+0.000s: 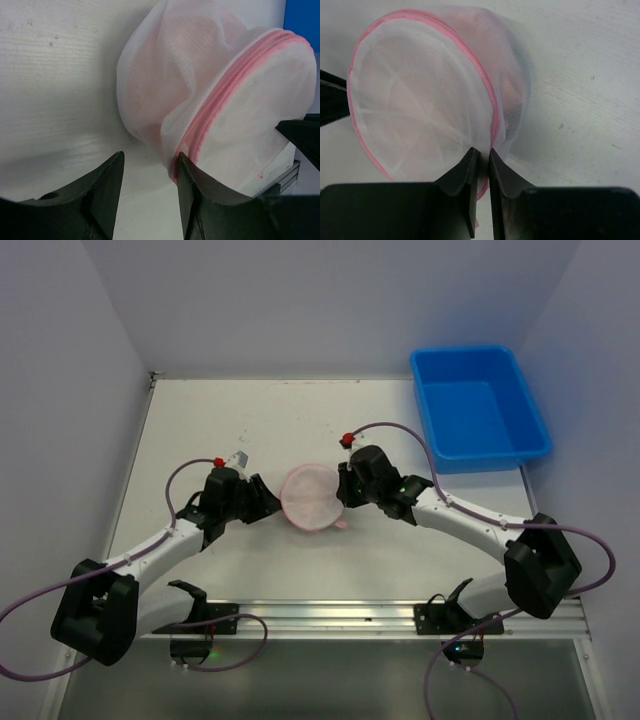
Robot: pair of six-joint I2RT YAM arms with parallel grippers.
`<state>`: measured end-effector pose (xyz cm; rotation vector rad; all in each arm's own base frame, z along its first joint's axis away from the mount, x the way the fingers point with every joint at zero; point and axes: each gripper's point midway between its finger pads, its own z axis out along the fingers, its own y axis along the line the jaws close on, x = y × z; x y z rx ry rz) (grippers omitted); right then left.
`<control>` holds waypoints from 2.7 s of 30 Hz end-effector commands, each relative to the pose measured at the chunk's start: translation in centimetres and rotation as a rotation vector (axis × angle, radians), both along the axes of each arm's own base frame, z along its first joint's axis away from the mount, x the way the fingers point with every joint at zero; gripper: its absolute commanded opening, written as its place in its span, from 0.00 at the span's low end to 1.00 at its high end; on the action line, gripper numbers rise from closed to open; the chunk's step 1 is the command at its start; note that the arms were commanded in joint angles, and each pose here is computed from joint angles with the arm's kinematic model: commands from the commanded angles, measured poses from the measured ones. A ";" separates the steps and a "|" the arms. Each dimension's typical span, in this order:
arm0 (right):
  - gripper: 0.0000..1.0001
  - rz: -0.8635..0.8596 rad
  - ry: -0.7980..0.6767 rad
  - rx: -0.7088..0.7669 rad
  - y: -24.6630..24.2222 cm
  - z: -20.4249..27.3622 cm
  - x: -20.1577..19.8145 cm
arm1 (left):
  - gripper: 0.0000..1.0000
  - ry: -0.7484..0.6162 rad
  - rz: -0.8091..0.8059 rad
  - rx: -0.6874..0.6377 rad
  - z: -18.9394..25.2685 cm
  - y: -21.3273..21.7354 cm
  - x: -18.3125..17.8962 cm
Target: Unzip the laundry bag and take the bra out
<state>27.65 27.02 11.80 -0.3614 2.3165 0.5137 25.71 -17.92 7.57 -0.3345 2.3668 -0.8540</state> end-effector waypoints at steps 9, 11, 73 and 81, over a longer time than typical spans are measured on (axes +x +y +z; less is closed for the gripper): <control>0.06 0.285 -0.364 0.170 1.4 8.7 -1.7 | 0.45 0.012 0.013 -0.019 -0.6 -0.6 1.3; 0.04 0.376 -0.419 0.204 1.9 9.1 -2.9 | 0.44 0.019 0.009 -0.027 -0.8 -0.8 1.4; 0.64 -0.136 0.046 0.043 -3.6 -1.8 0.3 | 0.61 -0.035 -0.153 -0.009 1.7 -4.8 -1.2; 0.63 -0.100 0.077 0.071 -3.5 -3.5 -0.3 | 0.58 -0.070 -0.170 -0.074 1.7 -7.0 0.4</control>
